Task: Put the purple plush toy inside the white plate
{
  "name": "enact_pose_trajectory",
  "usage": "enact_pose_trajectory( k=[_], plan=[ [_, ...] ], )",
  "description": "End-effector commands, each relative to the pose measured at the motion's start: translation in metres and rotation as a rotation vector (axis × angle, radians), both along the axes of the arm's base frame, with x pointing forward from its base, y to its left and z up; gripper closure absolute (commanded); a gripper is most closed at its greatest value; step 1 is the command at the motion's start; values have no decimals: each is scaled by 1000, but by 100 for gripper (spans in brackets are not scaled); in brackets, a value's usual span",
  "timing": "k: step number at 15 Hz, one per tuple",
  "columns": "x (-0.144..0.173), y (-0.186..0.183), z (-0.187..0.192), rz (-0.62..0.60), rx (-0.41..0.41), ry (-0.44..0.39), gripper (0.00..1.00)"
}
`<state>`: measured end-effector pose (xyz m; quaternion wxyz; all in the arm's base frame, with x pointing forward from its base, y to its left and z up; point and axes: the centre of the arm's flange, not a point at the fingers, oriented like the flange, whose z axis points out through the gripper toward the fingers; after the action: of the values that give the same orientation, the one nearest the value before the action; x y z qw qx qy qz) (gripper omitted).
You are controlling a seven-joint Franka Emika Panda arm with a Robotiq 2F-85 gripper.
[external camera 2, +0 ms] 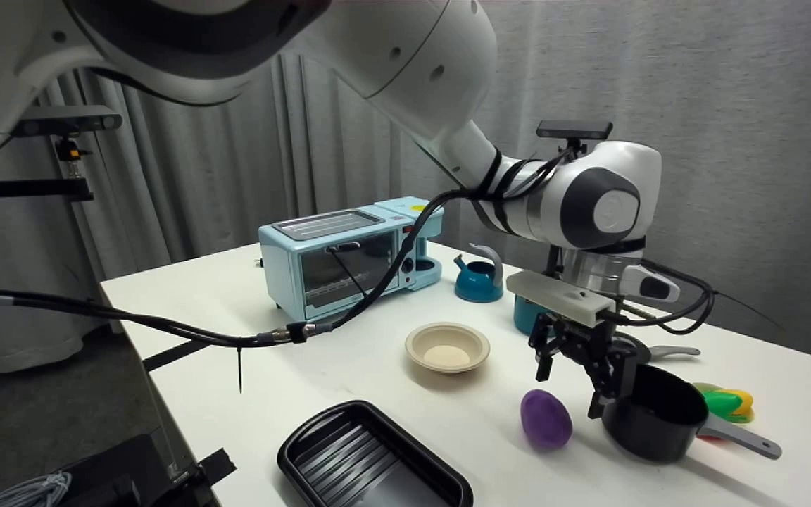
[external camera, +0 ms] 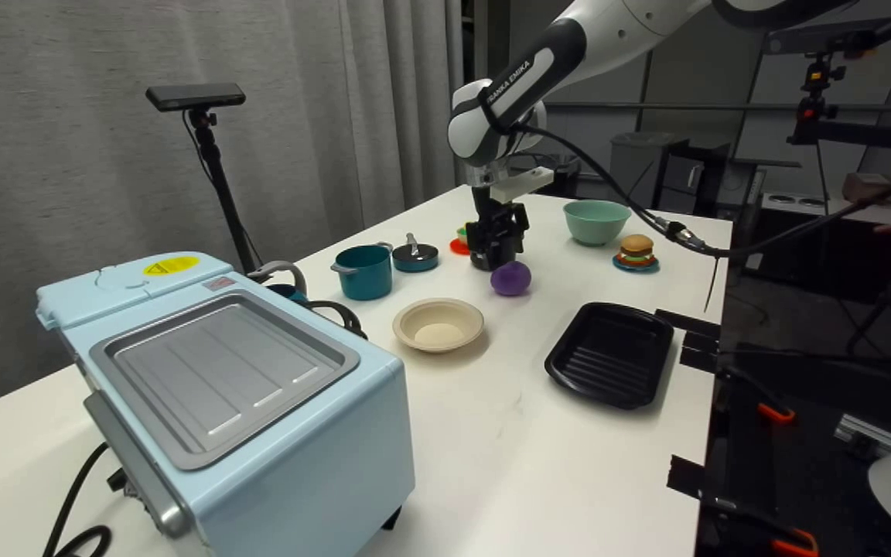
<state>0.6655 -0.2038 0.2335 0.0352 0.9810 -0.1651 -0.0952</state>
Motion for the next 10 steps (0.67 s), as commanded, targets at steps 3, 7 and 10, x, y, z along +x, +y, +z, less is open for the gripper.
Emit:
enact_pose_trajectory(
  k=[3, 7, 10],
  plan=[
    [0, -1, 0, -1, 0, 0, 0],
    [6, 14, -10, 25, -12, -2, 0],
    [10, 33, -19, 46, -17, 10, 0]
  ],
)
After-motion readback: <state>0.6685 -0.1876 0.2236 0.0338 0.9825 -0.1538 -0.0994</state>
